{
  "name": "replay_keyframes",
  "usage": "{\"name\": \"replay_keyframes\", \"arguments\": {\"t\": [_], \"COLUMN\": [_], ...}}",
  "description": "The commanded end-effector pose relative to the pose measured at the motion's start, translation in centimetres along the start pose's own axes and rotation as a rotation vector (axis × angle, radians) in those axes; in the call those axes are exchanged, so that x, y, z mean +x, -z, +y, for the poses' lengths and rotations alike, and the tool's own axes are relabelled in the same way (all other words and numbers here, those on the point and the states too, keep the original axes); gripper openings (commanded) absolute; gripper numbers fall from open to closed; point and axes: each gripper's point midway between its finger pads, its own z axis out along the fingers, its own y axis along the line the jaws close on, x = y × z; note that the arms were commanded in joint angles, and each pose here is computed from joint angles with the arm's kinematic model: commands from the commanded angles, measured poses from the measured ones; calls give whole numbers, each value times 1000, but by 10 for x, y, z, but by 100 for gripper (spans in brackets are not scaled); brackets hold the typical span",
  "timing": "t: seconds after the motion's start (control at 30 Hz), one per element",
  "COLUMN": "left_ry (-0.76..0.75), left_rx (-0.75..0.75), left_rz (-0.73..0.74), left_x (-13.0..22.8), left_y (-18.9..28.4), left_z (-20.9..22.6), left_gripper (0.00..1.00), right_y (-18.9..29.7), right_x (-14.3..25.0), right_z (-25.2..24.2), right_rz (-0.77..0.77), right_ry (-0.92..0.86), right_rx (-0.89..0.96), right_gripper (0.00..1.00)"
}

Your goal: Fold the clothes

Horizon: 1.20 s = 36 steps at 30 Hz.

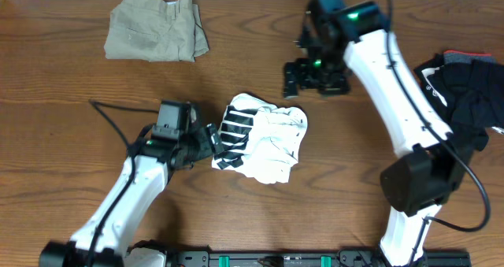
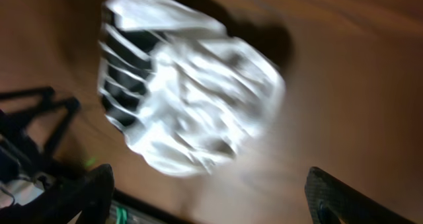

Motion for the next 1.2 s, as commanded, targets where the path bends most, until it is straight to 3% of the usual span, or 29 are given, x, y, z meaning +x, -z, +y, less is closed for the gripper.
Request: {"name": "replay_keyframes", "arguments": {"t": [0.0, 0.2, 0.37, 0.77, 0.93, 1.03, 1.17], "left_ry": [-87, -140, -174, -165, -204, -214, -211], "left_rx": [27, 10, 67, 188, 276, 301, 280], "left_rz": [-13, 4, 48, 232, 315, 364, 422], "left_x": [-23, -61, -70, -34, -13, 0, 15], "left_y": [-6, -26, -42, -79, -78, -74, -71], "left_z": [-15, -24, -39, -45, -58, -62, -56], "left_gripper": [89, 92, 92, 92, 92, 80, 41], "right_y": [14, 19, 28, 105, 136, 148, 155], "right_x": [5, 24, 35, 64, 81, 88, 93], "right_z": [-18, -16, -7, -12, -20, -21, -20], "right_rz": [-9, 44, 43, -162, -254, -294, -319], "right_ry": [-53, -36, -12, 11, 16, 17, 23], "right_rx": [50, 63, 61, 20, 21, 15, 10], "right_gripper": [91, 90, 90, 92, 99, 99, 99]}}
